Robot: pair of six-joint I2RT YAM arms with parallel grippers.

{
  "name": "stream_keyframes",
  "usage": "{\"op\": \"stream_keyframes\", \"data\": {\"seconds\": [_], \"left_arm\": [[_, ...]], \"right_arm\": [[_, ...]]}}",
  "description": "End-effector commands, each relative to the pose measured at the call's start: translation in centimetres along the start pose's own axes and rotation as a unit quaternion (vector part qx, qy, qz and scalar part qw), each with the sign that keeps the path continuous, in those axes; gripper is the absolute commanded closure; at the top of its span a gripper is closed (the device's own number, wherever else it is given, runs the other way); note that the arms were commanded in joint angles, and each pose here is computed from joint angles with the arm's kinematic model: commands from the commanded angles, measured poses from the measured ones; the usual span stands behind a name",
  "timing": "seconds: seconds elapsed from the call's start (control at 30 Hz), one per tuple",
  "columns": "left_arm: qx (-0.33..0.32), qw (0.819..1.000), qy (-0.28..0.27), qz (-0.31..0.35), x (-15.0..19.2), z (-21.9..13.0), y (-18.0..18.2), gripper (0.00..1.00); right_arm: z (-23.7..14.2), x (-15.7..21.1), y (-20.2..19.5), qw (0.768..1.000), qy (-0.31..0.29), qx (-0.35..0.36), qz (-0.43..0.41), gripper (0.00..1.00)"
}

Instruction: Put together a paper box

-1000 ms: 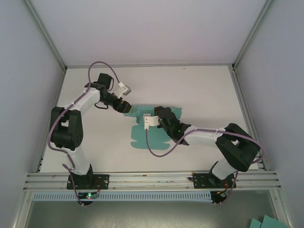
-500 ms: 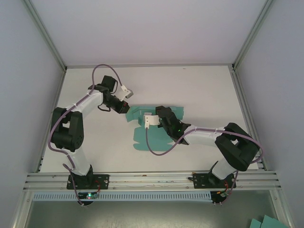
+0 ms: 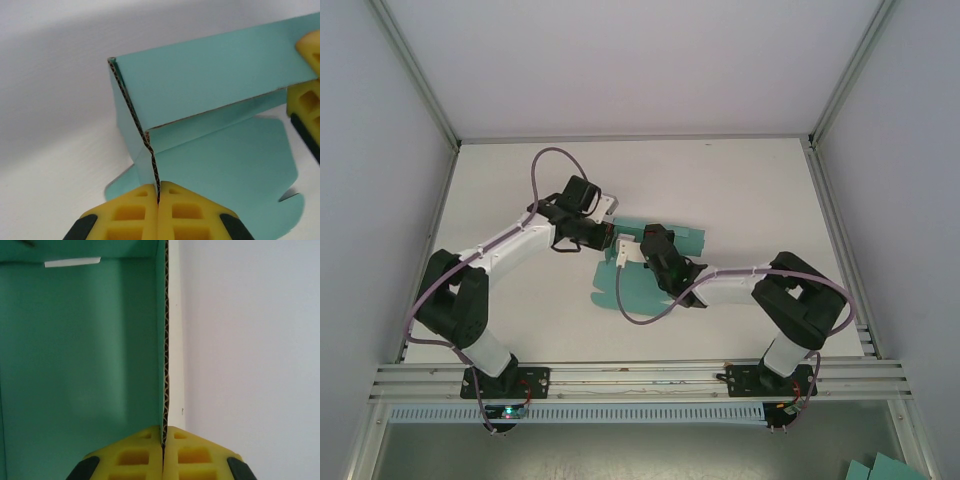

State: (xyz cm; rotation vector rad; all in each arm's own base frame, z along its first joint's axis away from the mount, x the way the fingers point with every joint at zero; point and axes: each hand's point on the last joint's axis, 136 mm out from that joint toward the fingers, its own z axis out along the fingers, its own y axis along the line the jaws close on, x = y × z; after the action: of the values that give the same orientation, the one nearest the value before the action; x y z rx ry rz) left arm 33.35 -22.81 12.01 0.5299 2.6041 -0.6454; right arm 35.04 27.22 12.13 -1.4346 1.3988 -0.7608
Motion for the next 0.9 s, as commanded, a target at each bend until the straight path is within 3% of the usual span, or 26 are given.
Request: {"op": "stream_keyframes", "data": {"seconds": [0.0, 0.17, 0.37, 0.47, 0.57, 0.6, 0.73, 0.87], "left_arm": [[0.071, 0.996, -0.049, -0.016, -2.4, -0.4, -3.9, 1.00], [0.036, 0.998, -0.036, -0.033, -1.7, 0.4, -2.4, 1.00], [0.024, 0.998, -0.049, -0.011, -0.1, 0.4, -1.7, 0.76], [-0.001, 0.999, -0.049, -0.015, 0.5, -0.4, -0.9, 0.52], [-0.024, 0.996, -0.081, -0.017, 0.0, -2.5, -0.5, 0.08], [-0.035, 0.995, -0.092, -0.018, -0.2, -3.2, -0.3, 0.00], [-0.125, 0.981, -0.140, -0.055, -0.8, -6.6, 3.2, 0.00], [-0.199, 0.953, -0.165, -0.157, -0.6, -9.5, 8.8, 0.00]], "right_arm": [[-0.5, -2.2, -0.8, 0.998, -0.032, 0.016, 0.050, 1.00], [-0.9, -1.0, -0.7, 0.998, -0.021, 0.021, 0.053, 1.00], [-1.5, 0.6, 0.4, 0.998, -0.036, 0.002, 0.057, 1.00], [-1.7, 1.6, 0.5, 0.998, -0.034, 0.003, 0.046, 1.00], [-2.1, 2.0, 0.3, 0.999, -0.038, 0.008, 0.027, 1.00], [-2.2, 2.0, 0.2, 0.999, -0.040, 0.009, 0.027, 1.00], [-2.1, 1.8, 0.0, 0.999, -0.046, 0.010, 0.022, 1.00], [-1.8, 1.7, 0.2, 0.999, -0.046, 0.012, 0.007, 1.00]]}}
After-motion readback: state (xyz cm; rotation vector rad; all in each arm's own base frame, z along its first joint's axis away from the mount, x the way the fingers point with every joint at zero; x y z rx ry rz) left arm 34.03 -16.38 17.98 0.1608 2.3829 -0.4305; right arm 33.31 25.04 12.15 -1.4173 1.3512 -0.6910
